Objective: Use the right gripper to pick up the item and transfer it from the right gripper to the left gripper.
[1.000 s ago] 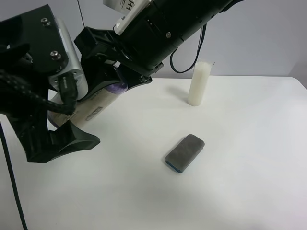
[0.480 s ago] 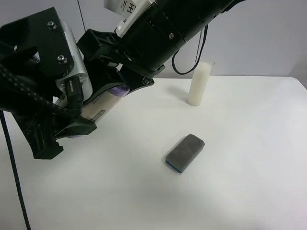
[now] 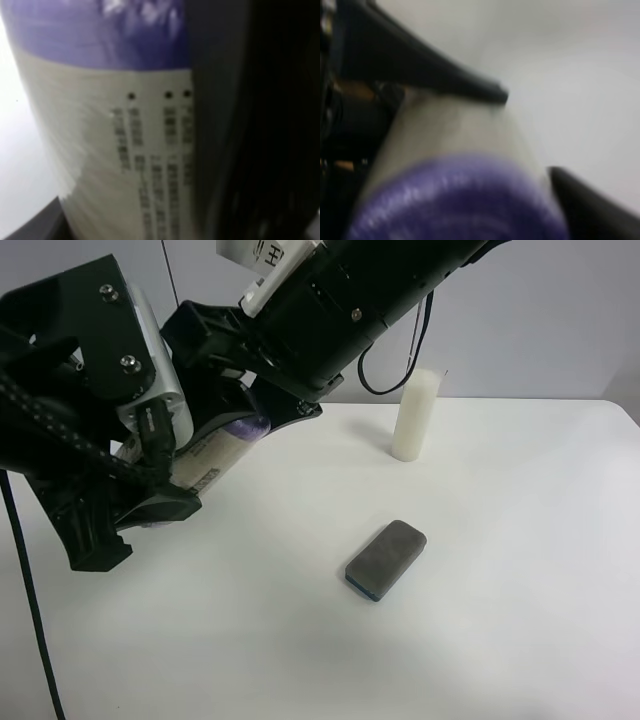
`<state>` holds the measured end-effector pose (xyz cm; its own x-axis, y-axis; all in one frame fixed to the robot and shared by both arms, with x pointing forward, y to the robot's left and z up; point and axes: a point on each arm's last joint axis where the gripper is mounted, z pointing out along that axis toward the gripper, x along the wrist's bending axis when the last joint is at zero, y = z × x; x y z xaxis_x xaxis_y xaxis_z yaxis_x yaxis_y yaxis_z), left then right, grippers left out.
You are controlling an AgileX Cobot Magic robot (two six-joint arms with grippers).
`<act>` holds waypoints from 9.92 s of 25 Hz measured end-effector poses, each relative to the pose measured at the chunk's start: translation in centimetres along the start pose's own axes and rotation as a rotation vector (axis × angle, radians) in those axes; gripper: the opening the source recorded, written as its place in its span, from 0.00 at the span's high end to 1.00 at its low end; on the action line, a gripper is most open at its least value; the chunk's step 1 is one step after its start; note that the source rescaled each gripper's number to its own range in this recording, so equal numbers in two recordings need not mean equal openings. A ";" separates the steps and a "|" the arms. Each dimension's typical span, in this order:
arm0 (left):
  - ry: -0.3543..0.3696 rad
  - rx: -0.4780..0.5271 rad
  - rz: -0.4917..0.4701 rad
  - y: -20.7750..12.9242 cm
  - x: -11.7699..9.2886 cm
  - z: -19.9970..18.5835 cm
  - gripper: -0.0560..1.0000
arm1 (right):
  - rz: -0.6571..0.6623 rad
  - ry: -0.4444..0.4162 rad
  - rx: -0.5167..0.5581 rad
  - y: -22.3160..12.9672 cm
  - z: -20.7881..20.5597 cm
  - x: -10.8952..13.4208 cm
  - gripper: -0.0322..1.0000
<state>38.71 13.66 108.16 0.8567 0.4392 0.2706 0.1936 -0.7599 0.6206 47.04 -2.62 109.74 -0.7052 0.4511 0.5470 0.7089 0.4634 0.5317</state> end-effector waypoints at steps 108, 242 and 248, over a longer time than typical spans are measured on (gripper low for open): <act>-0.018 0.008 -0.013 0.0 -0.2 0.1 0.93 | -0.052 -0.831 -0.551 -31.9 -17.0 1.8 0.01; 0.507 -0.224 -0.770 -17.3 -7.2 -13.9 0.01 | 0.113 -1.003 -0.611 -31.8 -16.9 1.8 0.00; 0.522 -0.263 -0.768 -17.3 -6.8 -13.2 0.01 | 0.113 -1.003 -0.611 -31.8 -16.9 1.8 0.00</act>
<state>23.23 30.15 105.35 0.2083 0.9778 -0.0236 0.4450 -0.0732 0.8925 23.50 -29.44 104.74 -0.1397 0.9902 0.0027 0.4651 0.0632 0.8830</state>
